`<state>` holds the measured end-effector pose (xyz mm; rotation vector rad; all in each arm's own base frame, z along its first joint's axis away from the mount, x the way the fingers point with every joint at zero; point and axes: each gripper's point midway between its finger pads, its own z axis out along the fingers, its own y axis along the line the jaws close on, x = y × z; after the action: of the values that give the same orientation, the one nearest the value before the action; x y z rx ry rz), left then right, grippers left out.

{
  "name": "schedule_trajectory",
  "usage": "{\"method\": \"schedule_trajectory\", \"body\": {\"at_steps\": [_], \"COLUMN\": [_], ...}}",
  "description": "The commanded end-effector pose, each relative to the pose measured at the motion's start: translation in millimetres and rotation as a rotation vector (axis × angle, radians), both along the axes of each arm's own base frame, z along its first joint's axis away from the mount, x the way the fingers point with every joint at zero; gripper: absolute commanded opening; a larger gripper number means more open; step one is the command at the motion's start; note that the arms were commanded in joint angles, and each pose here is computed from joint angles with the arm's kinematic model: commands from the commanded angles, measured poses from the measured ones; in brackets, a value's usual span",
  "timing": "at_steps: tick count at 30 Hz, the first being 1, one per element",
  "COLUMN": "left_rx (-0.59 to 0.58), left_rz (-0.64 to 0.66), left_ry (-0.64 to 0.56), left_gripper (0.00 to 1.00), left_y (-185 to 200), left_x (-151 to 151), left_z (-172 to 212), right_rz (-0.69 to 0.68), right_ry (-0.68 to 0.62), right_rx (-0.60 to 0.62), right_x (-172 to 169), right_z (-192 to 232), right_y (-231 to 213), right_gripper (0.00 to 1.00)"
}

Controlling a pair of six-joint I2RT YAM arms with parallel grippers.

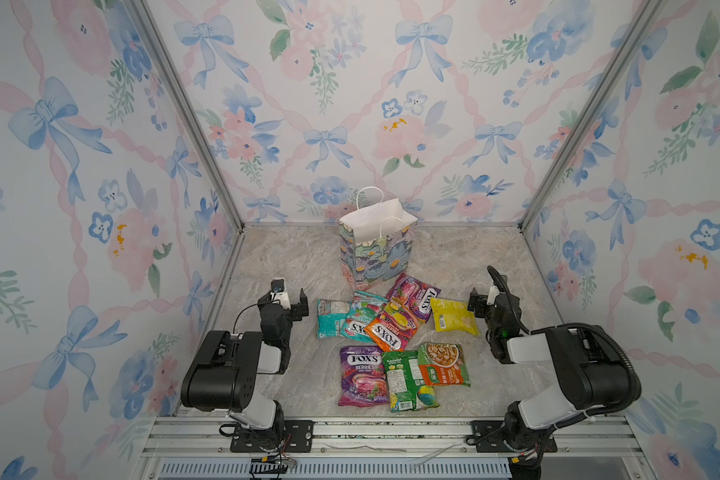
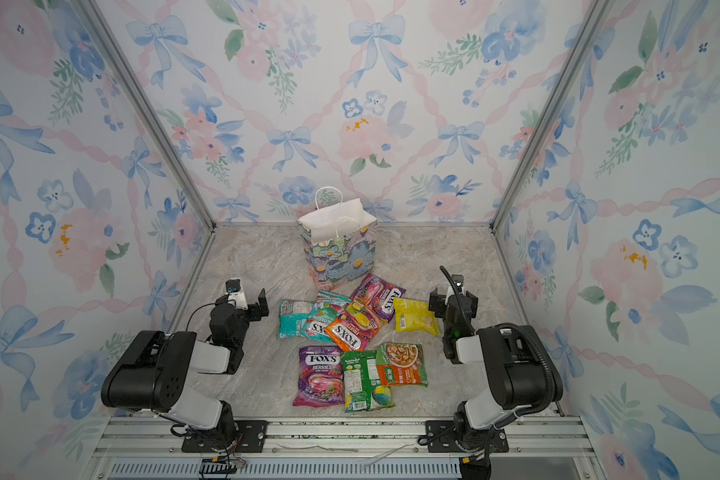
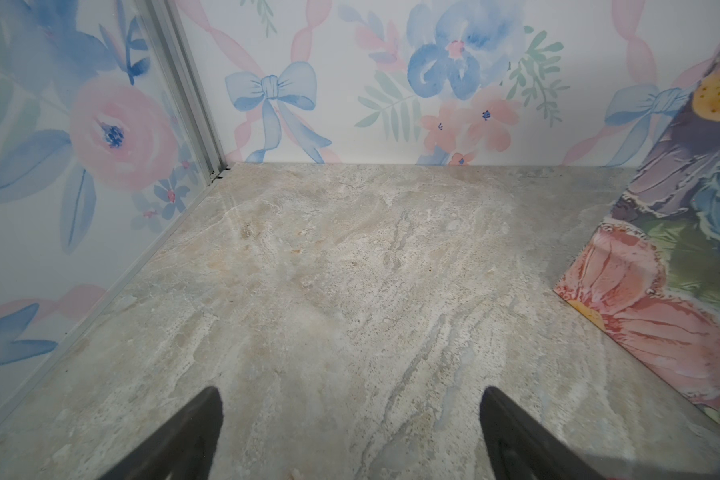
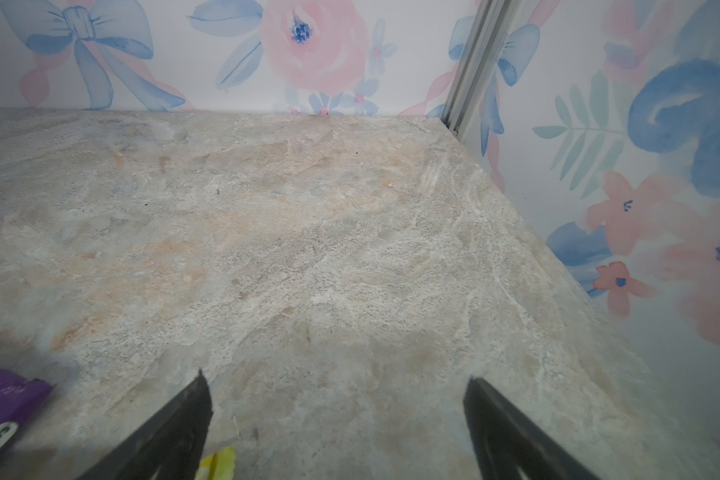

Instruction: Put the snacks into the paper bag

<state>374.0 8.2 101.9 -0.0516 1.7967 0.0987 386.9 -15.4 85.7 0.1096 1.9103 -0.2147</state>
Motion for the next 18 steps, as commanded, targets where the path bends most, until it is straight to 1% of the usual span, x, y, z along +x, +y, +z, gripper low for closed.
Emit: {"method": "schedule_trajectory", "body": {"at_steps": [1, 14, 16, 17, 18], "left_rx": [0.018, 0.022, 0.029, 0.027, 0.015], "left_rz": [-0.003, -0.010, -0.019, 0.000, 0.042], "left_ry": [0.001, -0.009, 0.011, 0.017, 0.051], "left_gripper": [0.98, 0.98, 0.98, 0.98, 0.98], "left_y": [-0.1, -1.7, -4.3, -1.6, 4.8], "left_x": [3.6, 4.4, 6.6, 9.1, 11.1], "left_z": [1.2, 6.1, 10.9, 16.8, 20.6], "right_rz": [-0.009, -0.021, -0.038, -0.063, -0.127], "right_ry": [-0.044, -0.058, -0.067, -0.068, -0.045], "right_rx": [0.022, 0.024, 0.019, 0.007, -0.019], "right_x": [7.1, 4.2, 0.9, -0.5, -3.6], "right_z": [14.2, 16.7, 25.7, 32.7, 43.3], "right_y": [-2.0, -3.9, -6.1, -8.5, -15.6], "right_gripper": [0.97, 0.97, 0.97, 0.97, 0.97]}}
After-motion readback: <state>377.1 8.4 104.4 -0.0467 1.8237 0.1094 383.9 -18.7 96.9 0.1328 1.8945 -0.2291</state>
